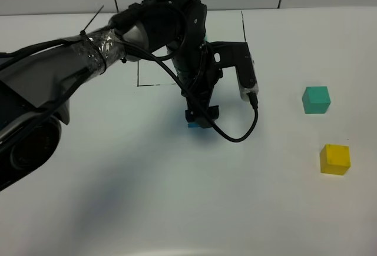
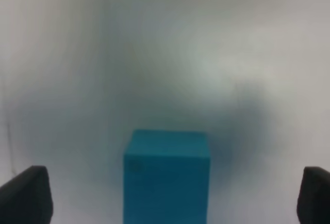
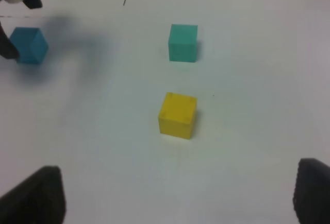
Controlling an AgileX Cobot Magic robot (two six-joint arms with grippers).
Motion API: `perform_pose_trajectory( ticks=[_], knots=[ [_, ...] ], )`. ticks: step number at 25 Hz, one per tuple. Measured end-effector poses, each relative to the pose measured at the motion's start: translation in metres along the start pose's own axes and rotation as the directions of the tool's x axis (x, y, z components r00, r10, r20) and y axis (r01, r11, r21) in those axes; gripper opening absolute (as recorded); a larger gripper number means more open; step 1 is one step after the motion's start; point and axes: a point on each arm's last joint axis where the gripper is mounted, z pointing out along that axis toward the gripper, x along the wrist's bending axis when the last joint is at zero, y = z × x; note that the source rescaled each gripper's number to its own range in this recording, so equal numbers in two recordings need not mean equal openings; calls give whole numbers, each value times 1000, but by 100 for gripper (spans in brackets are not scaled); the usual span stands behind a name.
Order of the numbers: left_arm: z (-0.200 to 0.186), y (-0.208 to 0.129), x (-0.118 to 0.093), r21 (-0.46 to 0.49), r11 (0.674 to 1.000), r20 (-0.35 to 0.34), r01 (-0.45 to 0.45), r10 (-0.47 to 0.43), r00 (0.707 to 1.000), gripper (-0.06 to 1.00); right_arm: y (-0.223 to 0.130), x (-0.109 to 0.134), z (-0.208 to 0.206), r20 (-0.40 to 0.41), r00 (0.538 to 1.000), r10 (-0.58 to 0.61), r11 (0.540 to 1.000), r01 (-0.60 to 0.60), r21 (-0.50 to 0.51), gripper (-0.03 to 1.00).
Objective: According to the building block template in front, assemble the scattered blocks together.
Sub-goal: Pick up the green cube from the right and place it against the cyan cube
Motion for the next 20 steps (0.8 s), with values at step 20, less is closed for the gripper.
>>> perform_pose_trajectory(
  ticks=[20],
  knots=[
    [-127, -121, 34, -97, 752, -151, 652, -659, 737, 98, 0, 0, 0, 0, 1000, 2, 1000, -2, 0, 78]
  ],
)
